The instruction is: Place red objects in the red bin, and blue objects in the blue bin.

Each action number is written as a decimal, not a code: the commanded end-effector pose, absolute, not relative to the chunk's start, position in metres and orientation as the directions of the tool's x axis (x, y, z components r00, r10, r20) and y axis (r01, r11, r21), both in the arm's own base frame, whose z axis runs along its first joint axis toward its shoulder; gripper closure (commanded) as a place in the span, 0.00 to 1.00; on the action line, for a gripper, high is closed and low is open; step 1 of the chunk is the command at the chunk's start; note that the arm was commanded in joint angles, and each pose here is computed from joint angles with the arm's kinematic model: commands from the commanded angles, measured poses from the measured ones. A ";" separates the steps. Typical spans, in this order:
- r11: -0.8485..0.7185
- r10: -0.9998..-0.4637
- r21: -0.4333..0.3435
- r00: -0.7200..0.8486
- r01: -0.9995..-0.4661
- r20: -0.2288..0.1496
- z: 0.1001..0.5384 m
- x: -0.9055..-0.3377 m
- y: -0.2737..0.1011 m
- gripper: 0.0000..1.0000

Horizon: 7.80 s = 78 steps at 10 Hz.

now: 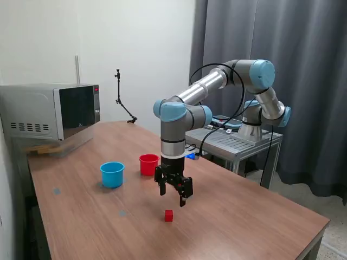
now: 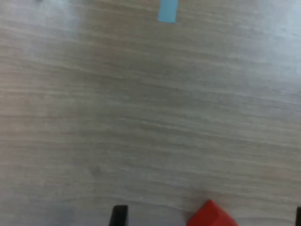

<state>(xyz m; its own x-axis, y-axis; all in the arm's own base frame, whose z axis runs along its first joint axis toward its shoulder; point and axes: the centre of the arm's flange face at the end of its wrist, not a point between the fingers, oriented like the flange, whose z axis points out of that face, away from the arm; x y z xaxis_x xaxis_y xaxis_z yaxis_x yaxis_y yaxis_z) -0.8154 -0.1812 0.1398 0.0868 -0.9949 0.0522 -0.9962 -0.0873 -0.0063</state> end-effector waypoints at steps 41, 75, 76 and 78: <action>0.350 -0.937 0.034 -0.349 -0.936 0.031 0.126 -0.818 -0.221 0.00; 0.347 -0.938 0.036 -0.346 -0.937 0.035 0.115 -0.822 -0.222 1.00; 0.348 -0.937 0.034 -0.347 -0.937 0.034 0.115 -0.822 -0.222 1.00; 0.346 -0.938 0.033 -0.345 -0.938 0.033 0.114 -0.821 -0.224 0.00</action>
<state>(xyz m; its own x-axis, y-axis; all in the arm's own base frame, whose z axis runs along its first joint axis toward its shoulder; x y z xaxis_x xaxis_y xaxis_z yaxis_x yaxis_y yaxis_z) -0.8211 -0.2230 0.1138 -0.3455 -0.9378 0.0335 -0.9375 0.3465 0.0331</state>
